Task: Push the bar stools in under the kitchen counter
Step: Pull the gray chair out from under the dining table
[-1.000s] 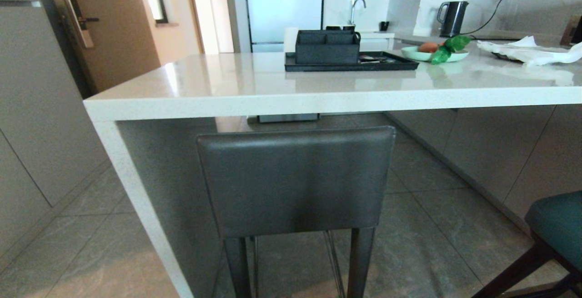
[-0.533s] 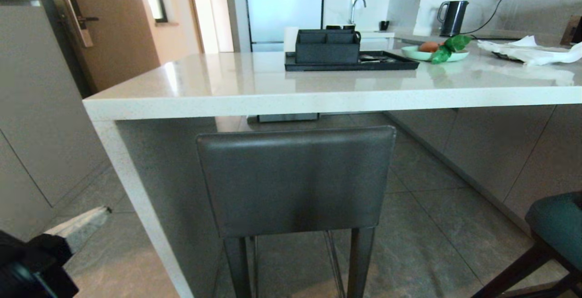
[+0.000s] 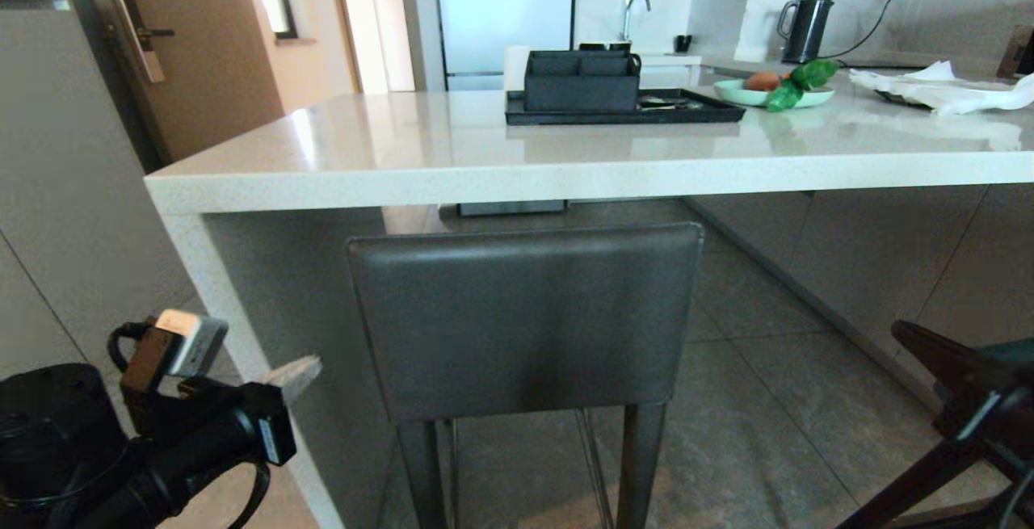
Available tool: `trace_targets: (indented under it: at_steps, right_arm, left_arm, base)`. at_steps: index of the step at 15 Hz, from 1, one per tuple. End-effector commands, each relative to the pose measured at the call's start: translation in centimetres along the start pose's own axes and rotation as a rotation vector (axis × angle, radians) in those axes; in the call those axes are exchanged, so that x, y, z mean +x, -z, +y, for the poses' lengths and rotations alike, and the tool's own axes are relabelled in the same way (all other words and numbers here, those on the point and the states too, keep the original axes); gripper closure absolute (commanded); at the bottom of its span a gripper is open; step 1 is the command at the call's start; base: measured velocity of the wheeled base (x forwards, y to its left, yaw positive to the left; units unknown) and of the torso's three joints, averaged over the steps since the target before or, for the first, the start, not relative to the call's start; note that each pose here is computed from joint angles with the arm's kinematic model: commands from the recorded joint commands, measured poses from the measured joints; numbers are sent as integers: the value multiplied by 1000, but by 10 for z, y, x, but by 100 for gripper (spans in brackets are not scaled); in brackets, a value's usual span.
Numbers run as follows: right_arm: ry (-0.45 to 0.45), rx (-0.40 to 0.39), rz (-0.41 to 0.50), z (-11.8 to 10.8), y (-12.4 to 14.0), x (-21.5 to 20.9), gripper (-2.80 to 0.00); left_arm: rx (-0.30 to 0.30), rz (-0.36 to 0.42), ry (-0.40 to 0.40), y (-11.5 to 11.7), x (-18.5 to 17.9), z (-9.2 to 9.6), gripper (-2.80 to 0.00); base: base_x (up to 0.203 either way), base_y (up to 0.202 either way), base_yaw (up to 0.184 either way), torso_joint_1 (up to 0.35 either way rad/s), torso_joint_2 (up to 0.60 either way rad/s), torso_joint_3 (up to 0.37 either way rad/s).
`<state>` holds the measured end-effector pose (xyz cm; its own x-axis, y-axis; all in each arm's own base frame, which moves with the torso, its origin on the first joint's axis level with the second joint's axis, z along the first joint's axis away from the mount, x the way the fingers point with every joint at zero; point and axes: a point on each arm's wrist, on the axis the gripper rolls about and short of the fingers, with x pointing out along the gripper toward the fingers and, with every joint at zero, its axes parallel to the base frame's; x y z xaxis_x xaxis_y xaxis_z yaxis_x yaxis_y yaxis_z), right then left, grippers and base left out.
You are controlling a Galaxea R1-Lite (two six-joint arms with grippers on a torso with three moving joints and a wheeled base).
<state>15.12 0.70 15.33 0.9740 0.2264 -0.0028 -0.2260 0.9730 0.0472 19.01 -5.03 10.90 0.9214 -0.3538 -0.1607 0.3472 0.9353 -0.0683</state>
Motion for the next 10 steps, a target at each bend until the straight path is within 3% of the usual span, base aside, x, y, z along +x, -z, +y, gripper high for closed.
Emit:
trace_targets:
  at_steps: [1,2,10]
  right_arm:
    - [-24,-5,6,-4,12,33,0]
    - [-37,-16,-31,-4,7,41,0]
    - [-68,-20,-42,-4,6,77,0]
  left_arm:
    - [-12,60,-49,22,25,11,0]
    - [-12,39,-64,19,29,15,0]
    - [-4,-30,-70,13,78,24,0]
  base:
    - [0,0,0,0,0,0]
    - [0,0,0,0,0,0]
    - [0,0,0,0,0,0]
